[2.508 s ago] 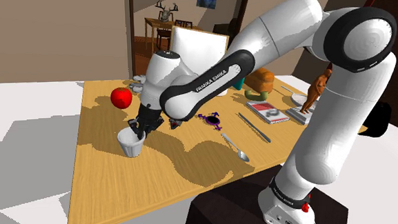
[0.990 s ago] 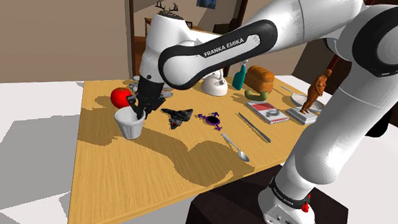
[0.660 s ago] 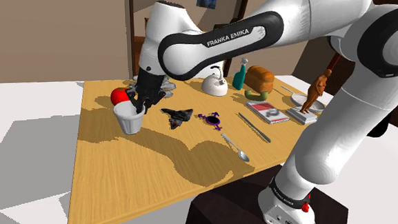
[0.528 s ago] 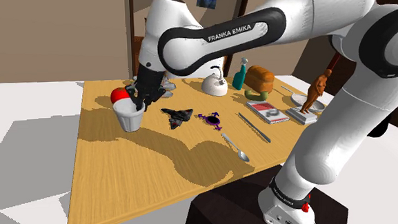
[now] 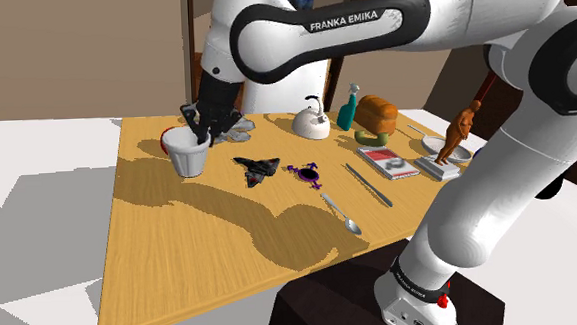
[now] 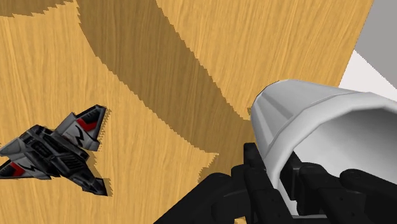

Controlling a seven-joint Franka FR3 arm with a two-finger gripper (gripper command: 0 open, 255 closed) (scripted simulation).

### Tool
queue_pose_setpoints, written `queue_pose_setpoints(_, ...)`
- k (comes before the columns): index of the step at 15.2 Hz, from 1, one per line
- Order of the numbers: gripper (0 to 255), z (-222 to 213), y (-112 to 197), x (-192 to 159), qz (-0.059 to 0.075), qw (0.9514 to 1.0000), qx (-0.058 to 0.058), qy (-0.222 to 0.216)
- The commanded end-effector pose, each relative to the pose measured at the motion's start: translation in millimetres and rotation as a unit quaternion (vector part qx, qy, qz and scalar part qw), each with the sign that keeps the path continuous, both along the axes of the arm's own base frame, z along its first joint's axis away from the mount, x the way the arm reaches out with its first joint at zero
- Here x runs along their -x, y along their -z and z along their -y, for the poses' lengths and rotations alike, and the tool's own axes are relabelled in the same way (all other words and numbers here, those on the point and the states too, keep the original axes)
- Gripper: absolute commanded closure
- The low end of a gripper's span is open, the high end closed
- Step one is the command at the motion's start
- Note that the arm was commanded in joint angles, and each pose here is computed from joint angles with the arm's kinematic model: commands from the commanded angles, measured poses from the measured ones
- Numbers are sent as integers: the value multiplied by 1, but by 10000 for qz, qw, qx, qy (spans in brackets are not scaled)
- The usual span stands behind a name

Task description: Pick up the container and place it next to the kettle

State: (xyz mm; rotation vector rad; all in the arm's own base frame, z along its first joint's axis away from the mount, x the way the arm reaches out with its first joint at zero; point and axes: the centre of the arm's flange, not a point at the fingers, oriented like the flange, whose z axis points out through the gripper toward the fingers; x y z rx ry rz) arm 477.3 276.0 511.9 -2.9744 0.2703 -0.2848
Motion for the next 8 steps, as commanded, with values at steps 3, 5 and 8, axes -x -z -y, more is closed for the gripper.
queue_pose_setpoints(3, 255, 0, -22, 0, -1, 10000, 0, 0)
queue_pose_setpoints(5, 255, 0, -33, 0, -1, 10000, 0, 0)
queue_pose_setpoints(8, 255, 0, -49, 0, -1, 10000, 0, 0)
